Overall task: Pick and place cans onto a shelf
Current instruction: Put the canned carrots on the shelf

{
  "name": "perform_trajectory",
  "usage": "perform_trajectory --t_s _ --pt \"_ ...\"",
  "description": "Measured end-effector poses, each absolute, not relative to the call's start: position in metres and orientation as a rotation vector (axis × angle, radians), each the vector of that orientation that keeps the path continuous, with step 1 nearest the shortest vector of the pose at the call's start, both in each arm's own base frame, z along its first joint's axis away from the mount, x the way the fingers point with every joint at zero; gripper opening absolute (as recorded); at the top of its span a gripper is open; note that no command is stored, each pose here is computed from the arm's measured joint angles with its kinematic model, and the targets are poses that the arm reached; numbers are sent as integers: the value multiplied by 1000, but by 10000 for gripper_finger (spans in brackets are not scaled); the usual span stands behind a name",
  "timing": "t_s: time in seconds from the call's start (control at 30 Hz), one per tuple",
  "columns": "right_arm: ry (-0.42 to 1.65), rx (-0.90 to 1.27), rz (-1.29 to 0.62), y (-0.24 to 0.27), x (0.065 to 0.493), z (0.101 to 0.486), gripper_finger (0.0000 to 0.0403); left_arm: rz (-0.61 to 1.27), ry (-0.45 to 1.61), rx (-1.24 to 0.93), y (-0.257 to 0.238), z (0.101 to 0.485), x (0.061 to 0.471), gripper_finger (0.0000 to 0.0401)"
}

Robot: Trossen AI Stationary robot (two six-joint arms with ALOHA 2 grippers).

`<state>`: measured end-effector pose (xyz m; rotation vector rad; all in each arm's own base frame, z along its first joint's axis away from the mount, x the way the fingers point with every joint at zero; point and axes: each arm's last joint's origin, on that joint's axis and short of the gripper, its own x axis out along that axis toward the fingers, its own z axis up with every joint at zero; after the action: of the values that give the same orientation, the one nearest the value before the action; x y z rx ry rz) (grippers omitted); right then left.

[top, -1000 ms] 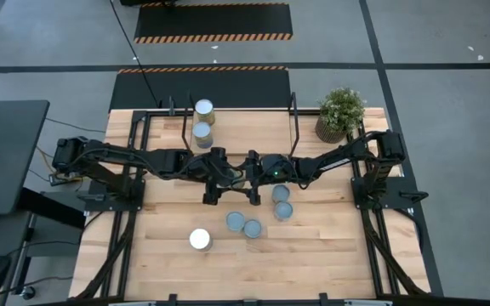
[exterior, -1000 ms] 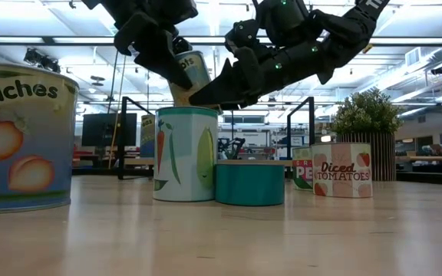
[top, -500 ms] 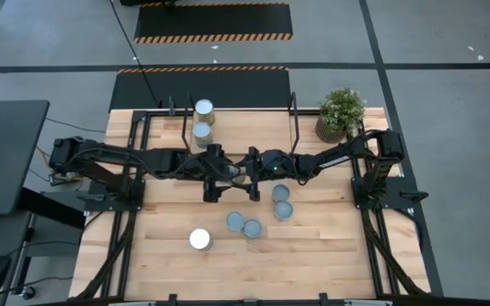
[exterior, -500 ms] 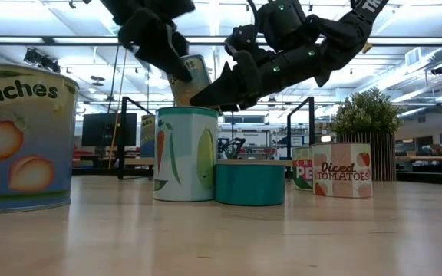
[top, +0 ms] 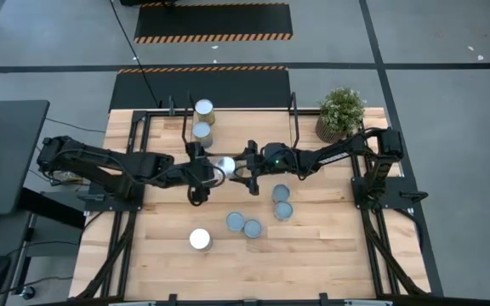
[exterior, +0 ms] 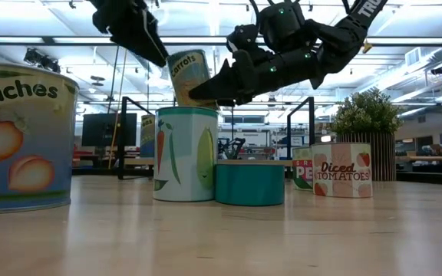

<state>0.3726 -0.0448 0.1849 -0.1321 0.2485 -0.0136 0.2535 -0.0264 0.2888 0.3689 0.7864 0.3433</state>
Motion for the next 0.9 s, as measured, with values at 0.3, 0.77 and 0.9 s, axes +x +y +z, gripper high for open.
perform_trajectory --t_s 0.3,0.77,0.9 --pt "148 -146 20 -51 373 194 328 386 824 306 -30 284 248 394" --pt "48 -171 27 -51 374 204 328 341 718 276 -28 289 264 394" --pt "52 -168 31 -50 374 203 328 324 730 275 -25 283 270 394"
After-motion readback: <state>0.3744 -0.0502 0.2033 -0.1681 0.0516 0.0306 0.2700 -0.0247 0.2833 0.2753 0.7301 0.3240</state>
